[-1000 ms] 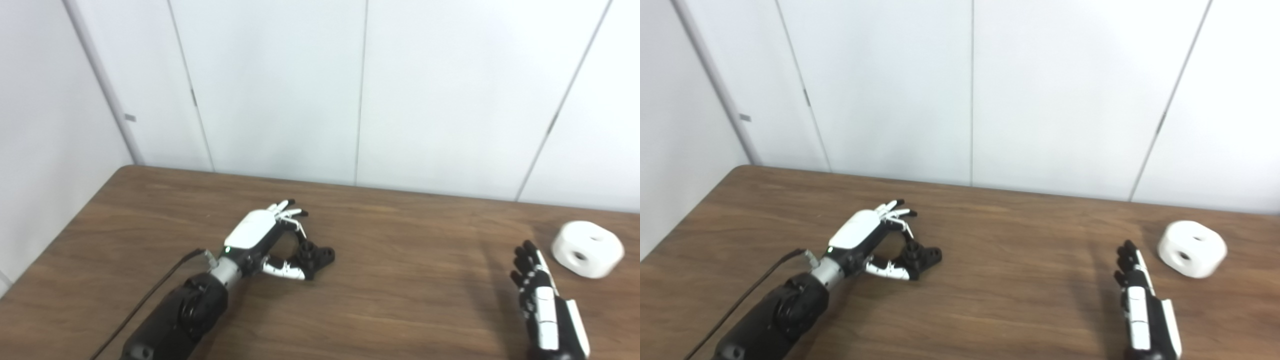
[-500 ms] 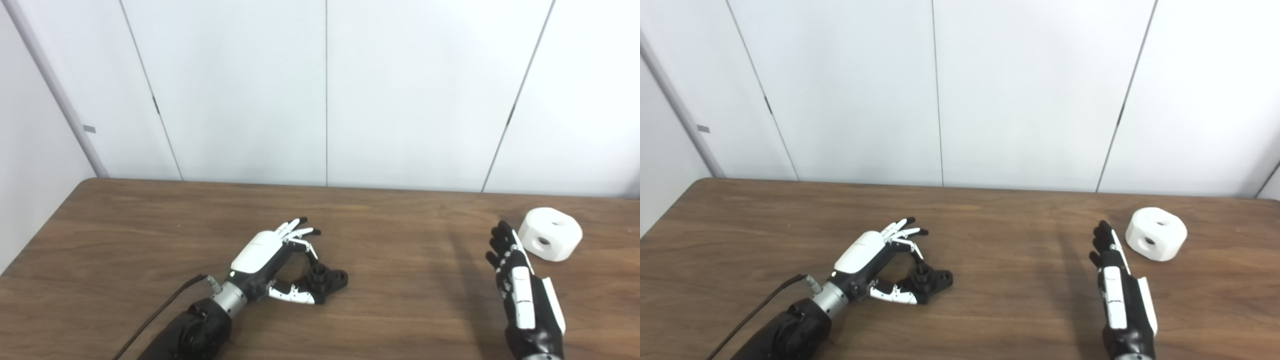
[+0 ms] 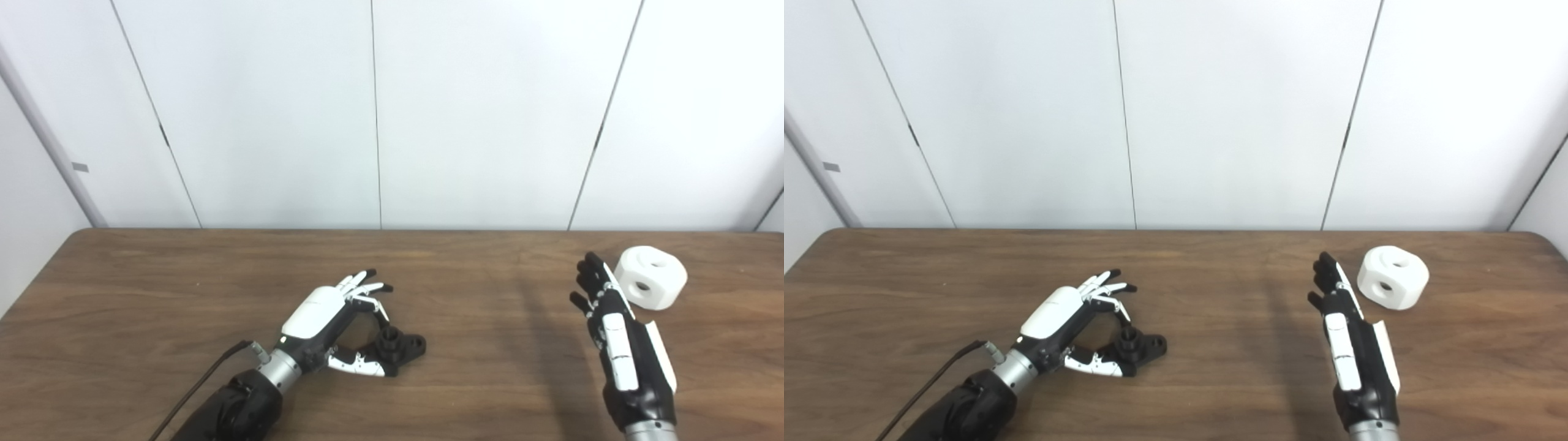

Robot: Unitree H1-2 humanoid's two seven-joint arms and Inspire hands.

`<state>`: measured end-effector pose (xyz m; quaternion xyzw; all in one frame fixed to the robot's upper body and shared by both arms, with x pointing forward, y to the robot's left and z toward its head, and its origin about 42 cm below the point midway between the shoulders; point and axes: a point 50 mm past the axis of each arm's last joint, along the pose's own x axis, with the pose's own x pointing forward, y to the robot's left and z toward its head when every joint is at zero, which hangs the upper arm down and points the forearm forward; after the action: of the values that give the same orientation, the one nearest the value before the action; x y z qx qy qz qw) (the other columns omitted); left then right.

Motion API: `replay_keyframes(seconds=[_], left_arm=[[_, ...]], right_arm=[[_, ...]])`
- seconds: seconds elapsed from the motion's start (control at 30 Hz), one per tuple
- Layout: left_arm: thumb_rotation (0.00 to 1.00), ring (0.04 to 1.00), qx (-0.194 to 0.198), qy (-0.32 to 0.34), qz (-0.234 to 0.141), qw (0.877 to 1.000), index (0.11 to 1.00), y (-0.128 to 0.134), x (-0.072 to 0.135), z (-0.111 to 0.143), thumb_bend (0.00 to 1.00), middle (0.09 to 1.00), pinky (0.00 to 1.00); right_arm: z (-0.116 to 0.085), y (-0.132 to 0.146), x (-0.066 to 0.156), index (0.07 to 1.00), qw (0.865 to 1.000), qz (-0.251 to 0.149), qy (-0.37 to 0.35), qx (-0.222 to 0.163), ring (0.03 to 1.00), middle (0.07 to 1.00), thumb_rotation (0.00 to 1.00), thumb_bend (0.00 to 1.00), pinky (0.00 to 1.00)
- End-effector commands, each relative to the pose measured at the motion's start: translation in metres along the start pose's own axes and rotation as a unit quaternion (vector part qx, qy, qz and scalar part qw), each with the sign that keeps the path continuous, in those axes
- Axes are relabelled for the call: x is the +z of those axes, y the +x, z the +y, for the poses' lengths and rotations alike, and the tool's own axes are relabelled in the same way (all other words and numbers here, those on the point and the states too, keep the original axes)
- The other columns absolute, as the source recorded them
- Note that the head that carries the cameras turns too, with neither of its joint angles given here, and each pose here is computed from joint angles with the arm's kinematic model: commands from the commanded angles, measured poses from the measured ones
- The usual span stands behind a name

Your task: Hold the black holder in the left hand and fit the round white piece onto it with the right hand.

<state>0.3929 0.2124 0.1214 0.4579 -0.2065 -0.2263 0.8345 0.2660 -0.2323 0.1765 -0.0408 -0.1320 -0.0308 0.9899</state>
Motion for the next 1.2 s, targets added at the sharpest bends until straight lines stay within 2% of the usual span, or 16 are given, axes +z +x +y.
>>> replay_keyframes(seconds=[0.0,0.1,0.33,0.43,0.53,0.63,0.7,0.83,0.9,1.07,1.17], left_arm=[[0.05,1.000,-0.043,0.008,0.013,0.999,0.482,-0.009,-0.008,-0.010,0.52,0.875,1.00],[0.05,1.000,-0.051,0.007,0.012,0.999,0.482,-0.011,-0.009,-0.008,0.52,0.874,1.00],[0.05,1.000,-0.065,0.014,0.006,0.998,0.483,-0.013,-0.009,-0.004,0.52,0.866,1.00],[0.05,1.000,-0.071,0.014,0.003,0.997,0.482,-0.014,-0.010,-0.003,0.52,0.862,1.00],[0.05,1.000,-0.077,0.012,0.002,0.997,0.482,-0.015,-0.010,-0.001,0.52,0.861,1.00],[0.05,1.000,-0.081,0.012,0.001,0.997,0.482,-0.016,-0.011,-0.001,0.52,0.859,1.00],[0.05,1.000,-0.084,0.010,0.001,0.996,0.482,-0.016,-0.012,-0.001,0.52,0.856,1.00],[0.05,1.000,-0.091,0.011,0.001,0.996,0.482,-0.017,-0.014,-0.002,0.52,0.855,1.00],[0.05,1.000,-0.093,0.011,0.000,0.996,0.482,-0.017,-0.015,-0.002,0.52,0.852,1.00],[0.05,1.000,-0.097,0.009,0.000,0.995,0.483,-0.020,-0.019,-0.003,0.52,0.850,1.00],[0.05,1.000,-0.098,0.009,0.001,0.995,0.483,-0.021,-0.020,-0.002,0.52,0.851,1.00]], right_arm=[[0.000,0.004,0.023,0.919,0.999,-0.051,-0.013,0.004,0.942,0.935,0.93,0.43,0.89],[-0.006,0.004,0.036,0.917,0.996,-0.071,-0.044,0.008,0.952,0.937,0.92,0.43,0.90],[-0.025,0.007,0.069,0.859,0.988,-0.100,-0.113,-0.020,0.912,0.905,0.70,0.43,0.83],[-0.047,0.015,0.085,0.861,0.982,-0.119,-0.142,-0.046,0.909,0.904,0.62,0.47,0.79],[-0.068,0.021,0.100,0.837,0.969,-0.141,-0.188,-0.082,0.880,0.878,0.60,0.48,0.77],[-0.086,0.025,0.112,0.825,0.960,-0.149,-0.209,-0.110,0.883,0.854,0.60,0.48,0.81],[-0.096,0.027,0.117,0.814,0.955,-0.145,-0.224,-0.130,0.882,0.849,0.56,0.49,0.81],[-0.113,0.033,0.120,0.805,0.942,-0.132,-0.267,-0.153,0.863,0.848,0.44,0.53,0.75],[-0.123,0.037,0.117,0.808,0.937,-0.119,-0.284,-0.162,0.869,0.857,0.40,0.56,0.75],[-0.145,0.049,0.104,0.800,0.926,-0.089,-0.323,-0.174,0.846,0.844,0.38,0.62,0.73],[-0.156,0.056,0.095,0.789,0.926,-0.077,-0.324,-0.178,0.824,0.830,0.35,0.66,0.69]])
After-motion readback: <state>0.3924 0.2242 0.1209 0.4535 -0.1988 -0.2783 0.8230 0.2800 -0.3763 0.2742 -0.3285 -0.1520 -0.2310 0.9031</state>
